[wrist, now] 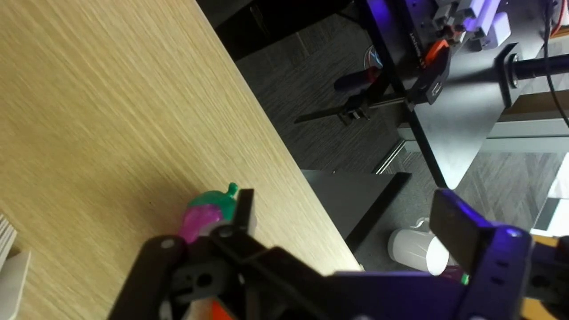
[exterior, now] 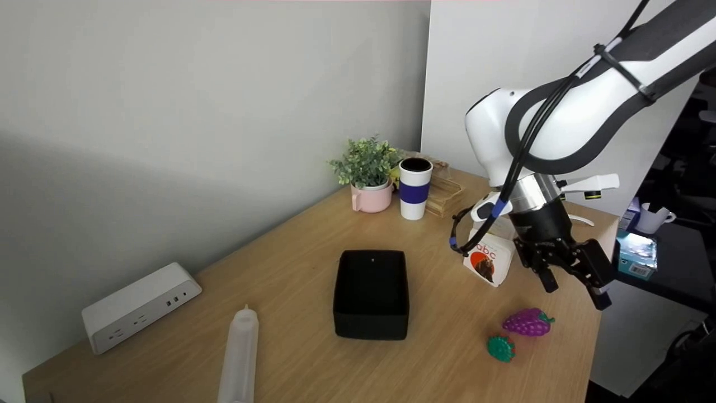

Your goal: Put the green and the purple objects in the black bowl

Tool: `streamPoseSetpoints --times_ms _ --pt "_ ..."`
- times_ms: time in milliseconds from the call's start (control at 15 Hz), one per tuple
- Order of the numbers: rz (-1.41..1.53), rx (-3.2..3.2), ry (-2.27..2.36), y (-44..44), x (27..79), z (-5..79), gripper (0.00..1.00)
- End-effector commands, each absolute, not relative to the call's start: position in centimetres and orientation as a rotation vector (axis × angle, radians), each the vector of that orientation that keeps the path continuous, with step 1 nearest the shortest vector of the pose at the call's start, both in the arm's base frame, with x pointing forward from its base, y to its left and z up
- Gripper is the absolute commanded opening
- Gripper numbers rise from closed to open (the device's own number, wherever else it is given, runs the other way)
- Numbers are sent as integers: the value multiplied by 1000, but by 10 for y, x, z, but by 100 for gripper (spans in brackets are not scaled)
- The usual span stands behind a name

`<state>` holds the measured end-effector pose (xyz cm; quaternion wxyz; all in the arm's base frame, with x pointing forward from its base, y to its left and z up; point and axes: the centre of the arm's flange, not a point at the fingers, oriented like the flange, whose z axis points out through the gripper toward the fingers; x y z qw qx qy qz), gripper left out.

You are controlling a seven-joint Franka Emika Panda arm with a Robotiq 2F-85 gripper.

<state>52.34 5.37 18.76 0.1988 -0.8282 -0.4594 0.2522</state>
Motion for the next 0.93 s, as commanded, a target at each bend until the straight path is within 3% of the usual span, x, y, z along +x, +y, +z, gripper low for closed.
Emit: streamPoseSetpoints --times_ms 0,867 --pt "661 -2347 -1302 54 523 187 100" --pt "448 -2418 -1333 55 554 137 100"
